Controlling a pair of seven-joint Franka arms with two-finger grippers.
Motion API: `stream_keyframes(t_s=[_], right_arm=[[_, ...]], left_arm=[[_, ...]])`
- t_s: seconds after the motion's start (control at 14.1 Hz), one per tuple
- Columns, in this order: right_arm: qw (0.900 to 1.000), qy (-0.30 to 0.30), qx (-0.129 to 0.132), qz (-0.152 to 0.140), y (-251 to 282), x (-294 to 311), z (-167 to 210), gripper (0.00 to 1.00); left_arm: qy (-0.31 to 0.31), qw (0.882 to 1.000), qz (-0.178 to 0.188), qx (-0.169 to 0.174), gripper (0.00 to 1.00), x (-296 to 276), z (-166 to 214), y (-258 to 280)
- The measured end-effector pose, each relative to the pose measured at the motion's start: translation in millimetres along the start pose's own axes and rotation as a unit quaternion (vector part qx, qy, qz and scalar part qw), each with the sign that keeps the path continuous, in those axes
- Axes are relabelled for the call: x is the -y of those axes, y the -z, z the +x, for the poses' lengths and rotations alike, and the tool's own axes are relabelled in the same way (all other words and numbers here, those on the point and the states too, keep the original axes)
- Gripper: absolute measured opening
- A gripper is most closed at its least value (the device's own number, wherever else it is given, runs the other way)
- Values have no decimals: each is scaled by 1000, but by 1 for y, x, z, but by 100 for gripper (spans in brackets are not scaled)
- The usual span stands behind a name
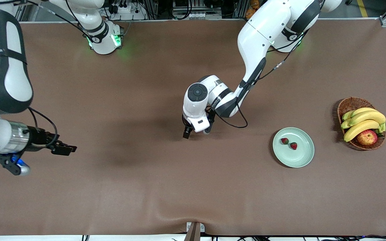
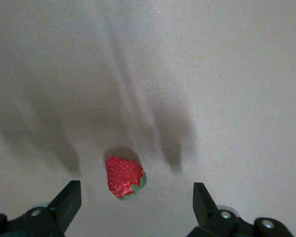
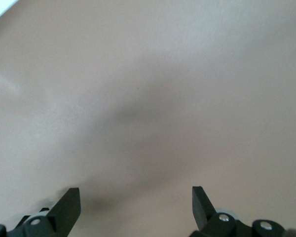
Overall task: Collect all strawberries into plate
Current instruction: 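Grasp the third strawberry with the left gripper while the right gripper withdraws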
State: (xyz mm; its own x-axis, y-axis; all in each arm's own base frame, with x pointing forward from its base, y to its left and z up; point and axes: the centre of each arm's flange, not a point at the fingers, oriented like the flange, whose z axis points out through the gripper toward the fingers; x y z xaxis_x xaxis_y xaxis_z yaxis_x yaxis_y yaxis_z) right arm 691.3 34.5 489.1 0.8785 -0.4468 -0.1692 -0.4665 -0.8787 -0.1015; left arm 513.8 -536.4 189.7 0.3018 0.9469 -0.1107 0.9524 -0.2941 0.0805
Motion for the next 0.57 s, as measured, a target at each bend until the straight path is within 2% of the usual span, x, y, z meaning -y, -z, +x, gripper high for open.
stream_keyframes(t_s=[0.21,0.57], right_arm=[[998,51,-12,-28,42,16,-43,100],[988,145,-43,-45,98,10,-90,100]], left_arm=[[9,1000,1,-2,100,0,3,-3],[18,1000,2,-4,100,0,4,-5]])
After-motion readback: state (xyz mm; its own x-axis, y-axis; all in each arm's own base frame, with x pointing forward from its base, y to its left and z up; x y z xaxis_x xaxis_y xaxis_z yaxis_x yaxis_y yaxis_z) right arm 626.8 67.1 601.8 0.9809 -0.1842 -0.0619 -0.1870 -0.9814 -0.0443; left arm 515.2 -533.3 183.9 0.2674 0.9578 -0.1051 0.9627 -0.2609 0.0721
